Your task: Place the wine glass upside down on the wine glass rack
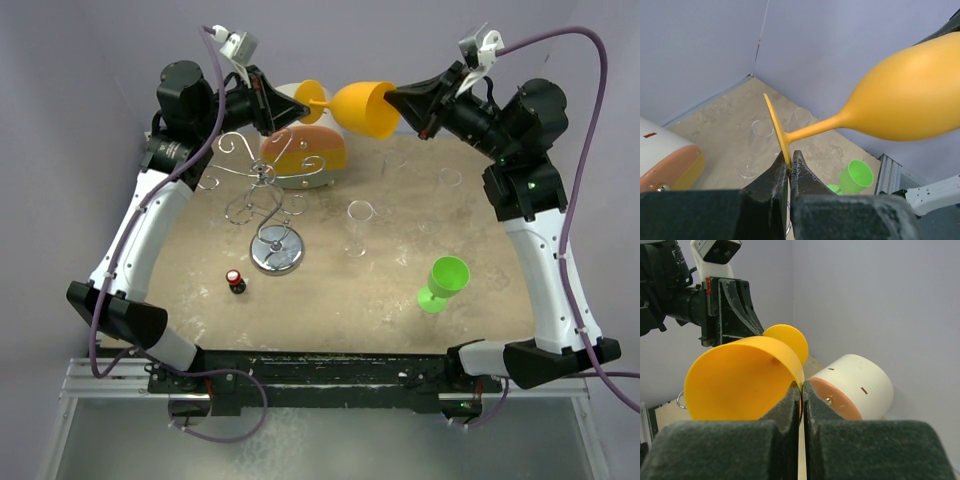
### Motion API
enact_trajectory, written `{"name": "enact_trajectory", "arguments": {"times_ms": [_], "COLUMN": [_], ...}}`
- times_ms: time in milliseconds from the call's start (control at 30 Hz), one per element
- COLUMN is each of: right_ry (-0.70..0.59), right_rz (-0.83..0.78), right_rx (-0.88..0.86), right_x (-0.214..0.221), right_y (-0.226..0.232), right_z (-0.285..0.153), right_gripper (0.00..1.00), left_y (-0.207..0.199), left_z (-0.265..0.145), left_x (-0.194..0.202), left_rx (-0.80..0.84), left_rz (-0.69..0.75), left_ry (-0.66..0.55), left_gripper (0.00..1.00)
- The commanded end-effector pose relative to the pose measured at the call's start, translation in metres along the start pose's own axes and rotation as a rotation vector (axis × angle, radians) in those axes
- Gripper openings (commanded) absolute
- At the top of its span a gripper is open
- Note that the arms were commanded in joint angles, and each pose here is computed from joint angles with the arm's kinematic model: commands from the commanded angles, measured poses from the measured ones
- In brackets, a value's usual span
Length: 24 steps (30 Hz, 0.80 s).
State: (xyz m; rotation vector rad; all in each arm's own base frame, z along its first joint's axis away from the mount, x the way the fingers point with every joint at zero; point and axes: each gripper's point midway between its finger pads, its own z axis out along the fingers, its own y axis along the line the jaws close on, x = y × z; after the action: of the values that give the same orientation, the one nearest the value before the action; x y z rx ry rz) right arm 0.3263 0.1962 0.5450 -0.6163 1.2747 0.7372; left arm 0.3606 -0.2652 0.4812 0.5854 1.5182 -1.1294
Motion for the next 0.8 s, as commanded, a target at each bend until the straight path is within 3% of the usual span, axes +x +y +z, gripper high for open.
{"name": "enact_trajectory", "arguments": {"times_ms": [0, 100, 200, 300, 467, 767], "right_ry": [-0.050, -0.041, -0.030, -0.022, -0.001, 0.034], "right_rz": [-0.058, -0.074, -0.111, -0.135, -0.207, -0.301], "right_rx": [-0.025, -0.051, -0.088, -0.106, -0.102, -0.063], "right_x": [-0.013, -0.011, -0.009, -0.011, -0.015, -0.016], "right_y": [0.006, 0.012, 0.020, 0.026, 0.032, 0.035], "right_z": [-0.001, -0.004, -0.009, -0.015, -0.028, -0.049], "right_gripper": [0.00, 0.20, 0.54, 0.72, 0.82, 0.88], "left_y": [-0.023, -0.026, -0.027, -0.029, -0.020, -0.007], "left_z": [-0.009, -0.017, -0.026, -0.037, -0.067, -0.158], "left_x": [-0.025, -0.032, -0.040, -0.050, -0.067, -0.126], "left_rx": [0.033, -0.001, -0.045, -0.091, -0.211, -0.609], "left_rz": [0.093, 0.117, 0.158, 0.226, 0.325, 0.649], "left_ry": [-0.054, -0.070, -0.085, -0.098, -0.121, -0.192], "left_gripper": [0.00, 0.00, 0.00, 0.00, 0.00, 0.00]}}
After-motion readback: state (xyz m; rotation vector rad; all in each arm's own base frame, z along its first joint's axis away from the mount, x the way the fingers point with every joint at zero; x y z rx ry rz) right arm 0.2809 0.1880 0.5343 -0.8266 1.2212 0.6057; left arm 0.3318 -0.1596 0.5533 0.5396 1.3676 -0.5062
